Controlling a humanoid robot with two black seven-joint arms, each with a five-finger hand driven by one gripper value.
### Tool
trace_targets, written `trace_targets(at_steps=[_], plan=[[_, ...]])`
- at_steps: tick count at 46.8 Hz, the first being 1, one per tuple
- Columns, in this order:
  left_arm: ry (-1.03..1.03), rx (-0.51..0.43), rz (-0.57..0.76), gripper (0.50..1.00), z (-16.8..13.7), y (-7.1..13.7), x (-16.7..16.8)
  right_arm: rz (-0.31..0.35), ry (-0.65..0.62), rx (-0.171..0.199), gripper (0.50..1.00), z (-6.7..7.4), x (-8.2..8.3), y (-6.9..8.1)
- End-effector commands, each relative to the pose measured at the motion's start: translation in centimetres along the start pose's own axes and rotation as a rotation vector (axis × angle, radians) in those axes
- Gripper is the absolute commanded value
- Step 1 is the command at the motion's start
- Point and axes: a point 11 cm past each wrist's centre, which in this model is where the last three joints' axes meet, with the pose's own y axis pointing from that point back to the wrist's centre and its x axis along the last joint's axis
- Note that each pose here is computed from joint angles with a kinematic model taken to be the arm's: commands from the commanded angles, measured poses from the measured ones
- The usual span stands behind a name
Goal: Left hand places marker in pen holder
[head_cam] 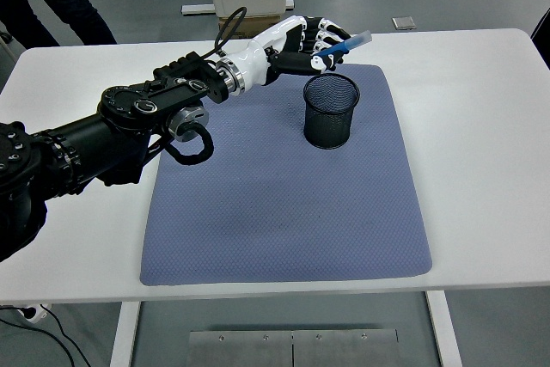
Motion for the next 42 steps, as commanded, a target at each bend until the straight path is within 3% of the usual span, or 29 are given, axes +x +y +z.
trace_targets(at_steps=[1,21,42], plan=[[0.003,-0.003,-0.002,0.522,0.06,-0.02,-0.08,-0.001,-0.001,-0.001,1.0,0.03,-0.03,0.0],[0.008,-0.014,-0.021,0.543,-0.06,0.03,-0.49,0.0,0.001,0.0,1.0,0.03,0.02,0.0],[-0.012,-0.005,-0.059,0.599,-0.22,0.07,-0.92,0.001,-0.001,-0.001,1.0,0.03,0.02,0.0]])
